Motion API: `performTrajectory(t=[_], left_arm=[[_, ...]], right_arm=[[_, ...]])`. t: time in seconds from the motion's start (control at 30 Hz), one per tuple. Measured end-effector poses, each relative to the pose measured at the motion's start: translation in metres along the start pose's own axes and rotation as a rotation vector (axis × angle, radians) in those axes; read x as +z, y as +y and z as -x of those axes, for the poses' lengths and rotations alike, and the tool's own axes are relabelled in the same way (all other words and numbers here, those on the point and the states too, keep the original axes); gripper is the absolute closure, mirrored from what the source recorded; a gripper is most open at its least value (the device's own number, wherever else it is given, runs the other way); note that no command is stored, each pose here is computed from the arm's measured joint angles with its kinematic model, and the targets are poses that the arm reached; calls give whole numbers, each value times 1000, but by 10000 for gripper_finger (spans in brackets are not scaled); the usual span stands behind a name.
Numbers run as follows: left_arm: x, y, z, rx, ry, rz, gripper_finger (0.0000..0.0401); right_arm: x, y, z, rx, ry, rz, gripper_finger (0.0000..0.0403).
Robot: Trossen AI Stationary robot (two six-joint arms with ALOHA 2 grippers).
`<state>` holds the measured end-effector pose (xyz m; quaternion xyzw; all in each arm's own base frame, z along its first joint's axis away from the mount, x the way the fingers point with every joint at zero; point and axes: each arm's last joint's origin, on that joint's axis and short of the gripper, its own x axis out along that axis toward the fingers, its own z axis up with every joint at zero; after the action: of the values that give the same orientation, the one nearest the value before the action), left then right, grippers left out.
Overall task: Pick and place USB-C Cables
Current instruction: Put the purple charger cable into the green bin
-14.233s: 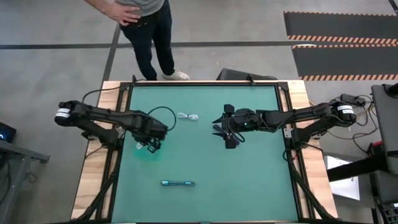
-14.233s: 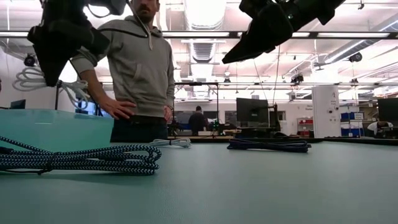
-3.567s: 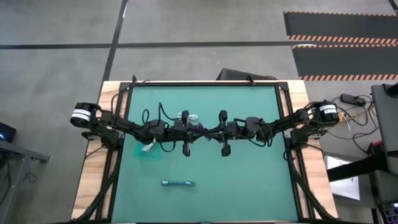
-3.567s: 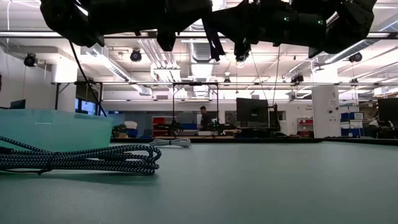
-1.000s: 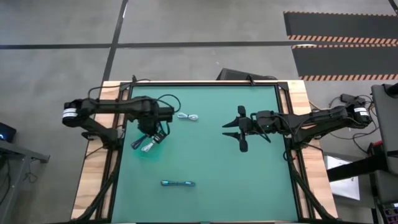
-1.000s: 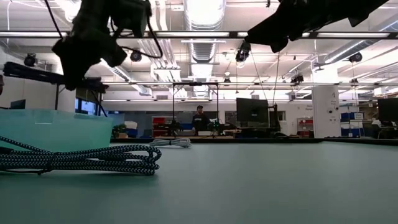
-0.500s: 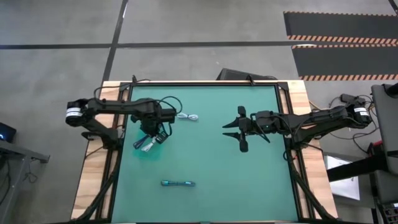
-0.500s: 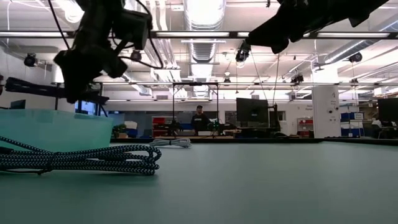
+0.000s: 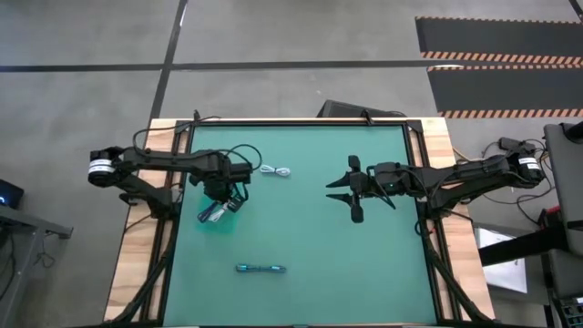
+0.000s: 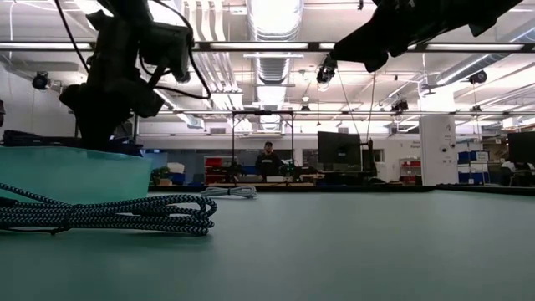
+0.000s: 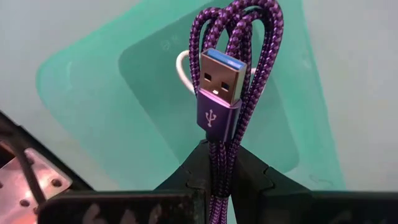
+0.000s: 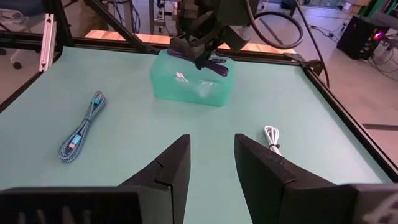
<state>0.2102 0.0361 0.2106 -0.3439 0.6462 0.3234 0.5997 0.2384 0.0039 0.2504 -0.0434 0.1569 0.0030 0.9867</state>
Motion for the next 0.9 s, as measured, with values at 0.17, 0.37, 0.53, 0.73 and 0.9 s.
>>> performTrajectory(t=[0.17,0.37,0.53,0.73,0.9], left_arm=[[1,-1,0,-4,-7,-1,384],[0,1,-5,21,-17,-1,384],[-2,4,-12,35,-3,-1,384],[-3,5,-18,37,-1,-1,380],[-2,4,-18,20,-18,-2,380]], right_arm=[[0,0,0,0,0,0,289],[0,0,0,0,0,0,289],[0,0,0,0,0,0,289],[0,0,0,0,0,0,289],[0,0,0,1,0,0,289]])
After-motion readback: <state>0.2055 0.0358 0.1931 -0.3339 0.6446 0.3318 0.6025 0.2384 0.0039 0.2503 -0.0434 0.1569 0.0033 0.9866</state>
